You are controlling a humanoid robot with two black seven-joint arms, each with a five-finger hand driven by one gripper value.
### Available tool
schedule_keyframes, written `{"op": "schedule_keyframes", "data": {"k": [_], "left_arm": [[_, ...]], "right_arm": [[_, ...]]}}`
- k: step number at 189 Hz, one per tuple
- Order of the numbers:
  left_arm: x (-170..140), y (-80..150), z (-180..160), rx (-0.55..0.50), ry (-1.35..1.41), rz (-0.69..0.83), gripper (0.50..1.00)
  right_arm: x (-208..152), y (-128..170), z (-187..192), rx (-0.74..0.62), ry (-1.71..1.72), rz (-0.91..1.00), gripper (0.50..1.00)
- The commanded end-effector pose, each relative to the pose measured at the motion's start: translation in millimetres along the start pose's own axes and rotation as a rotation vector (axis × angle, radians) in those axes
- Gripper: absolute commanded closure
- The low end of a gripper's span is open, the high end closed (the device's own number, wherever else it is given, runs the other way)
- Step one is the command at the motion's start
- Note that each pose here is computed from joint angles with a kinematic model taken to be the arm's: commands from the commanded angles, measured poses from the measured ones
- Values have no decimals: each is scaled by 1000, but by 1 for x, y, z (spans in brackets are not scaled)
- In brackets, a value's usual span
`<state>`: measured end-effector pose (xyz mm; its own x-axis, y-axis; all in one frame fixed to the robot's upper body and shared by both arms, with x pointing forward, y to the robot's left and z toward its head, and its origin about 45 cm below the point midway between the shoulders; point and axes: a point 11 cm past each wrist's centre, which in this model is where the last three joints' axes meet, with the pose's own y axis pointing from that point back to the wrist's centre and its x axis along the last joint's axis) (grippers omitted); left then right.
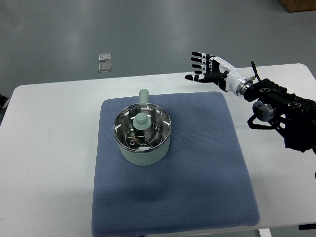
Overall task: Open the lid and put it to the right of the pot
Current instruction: 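Move the right hand from rest toward the pot above the mat, then lower the right hand onto the glass lid's green knob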
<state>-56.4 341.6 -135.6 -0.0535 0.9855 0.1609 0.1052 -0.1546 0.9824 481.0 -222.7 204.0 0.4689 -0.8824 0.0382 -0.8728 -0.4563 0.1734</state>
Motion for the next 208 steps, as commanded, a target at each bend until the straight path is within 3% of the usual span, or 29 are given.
{"op": "schedule_keyframes", "data": {"k": [1,27,62,102,176,208], "left_arm": [[1,0,0,0,0,3,500],[0,0,0,0,0,-1,500],[-1,0,0,0,0,-3,500],[-2,0,0,0,-1,-11,500],[-2,0,-1,1,-1,-10,500],[-3,0,-1,1,-1,-12,500]], "right_arm": [[-6,-5,-11,-4,160,-57,568],[-17,-11,-34,40,370,-139,568],[-52,-13,-84,201,547,-344,568],[-91,-8,-119,292,827,-588,568],[-138,-13,-164,180,1372,-844,566],[-176,-14,-154,161,1532,-974,568]]}}
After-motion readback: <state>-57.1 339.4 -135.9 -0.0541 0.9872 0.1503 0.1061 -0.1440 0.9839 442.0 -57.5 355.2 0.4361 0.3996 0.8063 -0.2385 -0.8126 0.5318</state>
